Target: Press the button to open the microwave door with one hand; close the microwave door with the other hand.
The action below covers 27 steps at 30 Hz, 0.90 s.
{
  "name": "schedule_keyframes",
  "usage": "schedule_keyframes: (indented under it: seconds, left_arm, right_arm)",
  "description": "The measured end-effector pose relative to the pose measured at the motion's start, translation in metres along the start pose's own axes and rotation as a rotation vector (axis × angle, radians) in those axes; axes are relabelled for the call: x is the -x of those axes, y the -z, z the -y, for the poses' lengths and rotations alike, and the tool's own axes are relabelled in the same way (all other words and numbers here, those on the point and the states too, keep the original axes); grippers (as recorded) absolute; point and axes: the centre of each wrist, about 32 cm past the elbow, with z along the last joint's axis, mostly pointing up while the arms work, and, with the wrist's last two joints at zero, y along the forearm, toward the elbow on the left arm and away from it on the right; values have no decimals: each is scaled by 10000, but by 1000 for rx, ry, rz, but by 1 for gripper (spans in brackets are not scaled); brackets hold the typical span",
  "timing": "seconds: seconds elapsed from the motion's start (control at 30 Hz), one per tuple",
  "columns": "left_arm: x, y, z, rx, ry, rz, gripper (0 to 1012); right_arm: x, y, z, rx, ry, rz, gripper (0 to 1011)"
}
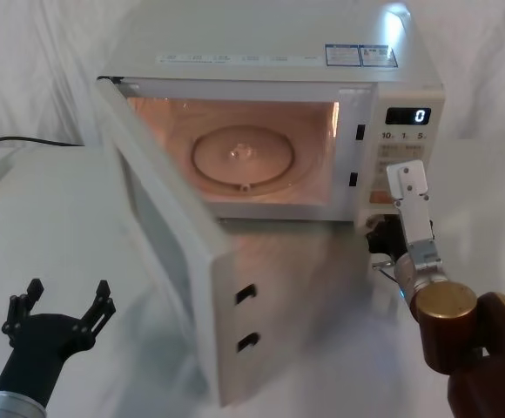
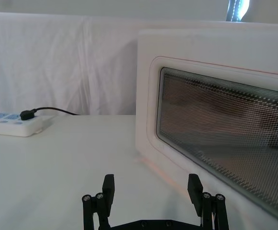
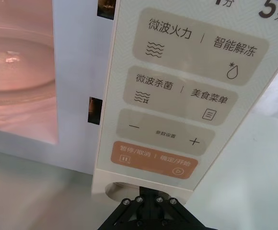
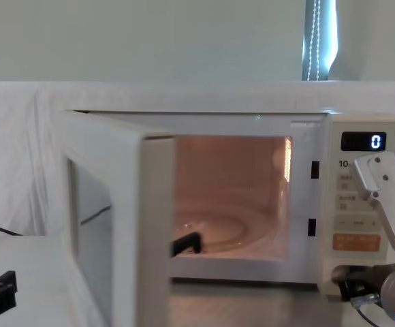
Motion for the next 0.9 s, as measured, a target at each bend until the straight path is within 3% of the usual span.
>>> schedule_keyframes:
  seconds: [0.6,0.9]
  left_arm:
    - [0,0,0,0,0,0,1001]
    - [0,0,0,0,0,0,1001]
  right_arm:
    - [-218,-87,266,76,-124,-3,0]
    - [-277,-143,491,48,-173,-23,0]
